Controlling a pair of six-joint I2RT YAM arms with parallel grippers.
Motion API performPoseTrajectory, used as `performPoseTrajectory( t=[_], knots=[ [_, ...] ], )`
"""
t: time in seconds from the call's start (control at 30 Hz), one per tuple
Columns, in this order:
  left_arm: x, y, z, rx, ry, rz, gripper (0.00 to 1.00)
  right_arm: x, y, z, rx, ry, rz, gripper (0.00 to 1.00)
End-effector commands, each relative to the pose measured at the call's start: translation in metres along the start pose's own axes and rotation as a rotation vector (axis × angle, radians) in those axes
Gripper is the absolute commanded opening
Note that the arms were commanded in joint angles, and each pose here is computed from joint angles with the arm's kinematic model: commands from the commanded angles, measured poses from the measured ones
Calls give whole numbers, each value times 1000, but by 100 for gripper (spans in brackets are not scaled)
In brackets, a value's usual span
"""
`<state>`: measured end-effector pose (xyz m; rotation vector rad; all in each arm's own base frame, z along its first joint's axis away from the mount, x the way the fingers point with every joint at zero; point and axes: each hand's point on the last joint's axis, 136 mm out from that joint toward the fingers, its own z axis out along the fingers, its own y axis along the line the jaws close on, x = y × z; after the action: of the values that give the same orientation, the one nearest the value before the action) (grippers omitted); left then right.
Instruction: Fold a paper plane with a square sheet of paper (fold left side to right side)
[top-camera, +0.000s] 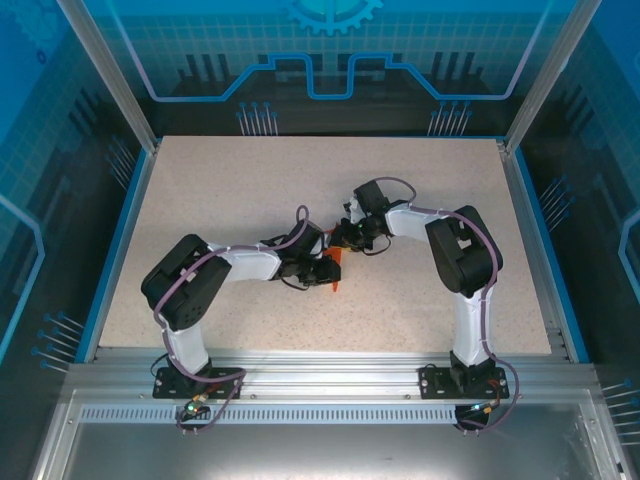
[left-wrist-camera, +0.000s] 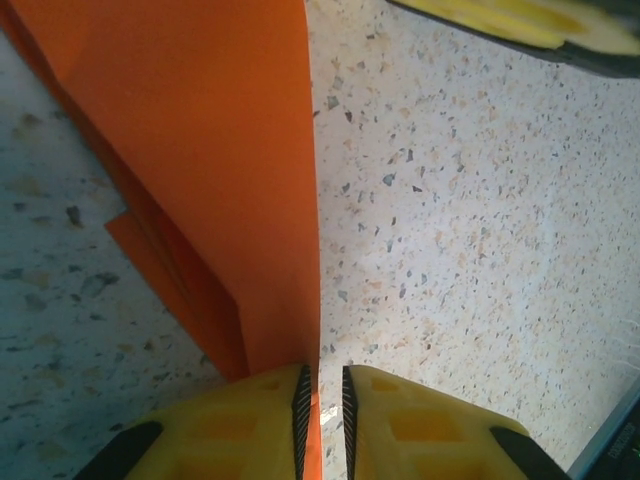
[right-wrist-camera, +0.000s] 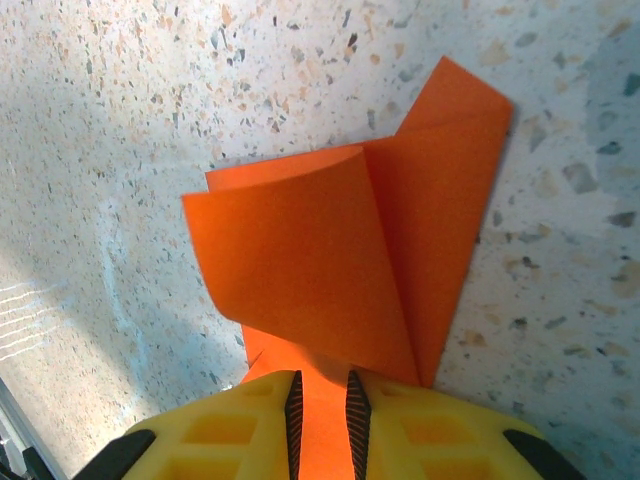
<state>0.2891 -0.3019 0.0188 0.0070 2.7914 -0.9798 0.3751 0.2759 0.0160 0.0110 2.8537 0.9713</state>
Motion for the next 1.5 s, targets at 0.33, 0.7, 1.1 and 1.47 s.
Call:
performPoseTrajectory(
  t=[0.33,0.7,1.1,1.47],
  knots=[
    [25,31,12,-91,66,-56,15,-4,11,-38,-69,-55,-41,17],
    [24,37,9,-135,60,-60,13,43,23,-36,-153,20,-51,14],
    [27,51,7,-208,68,-59,9,35,18,-2,-94,54,-55,14],
    [36,64,13,-260,101,-51,7,19,0,9,-2,55,-80,14]
  ],
)
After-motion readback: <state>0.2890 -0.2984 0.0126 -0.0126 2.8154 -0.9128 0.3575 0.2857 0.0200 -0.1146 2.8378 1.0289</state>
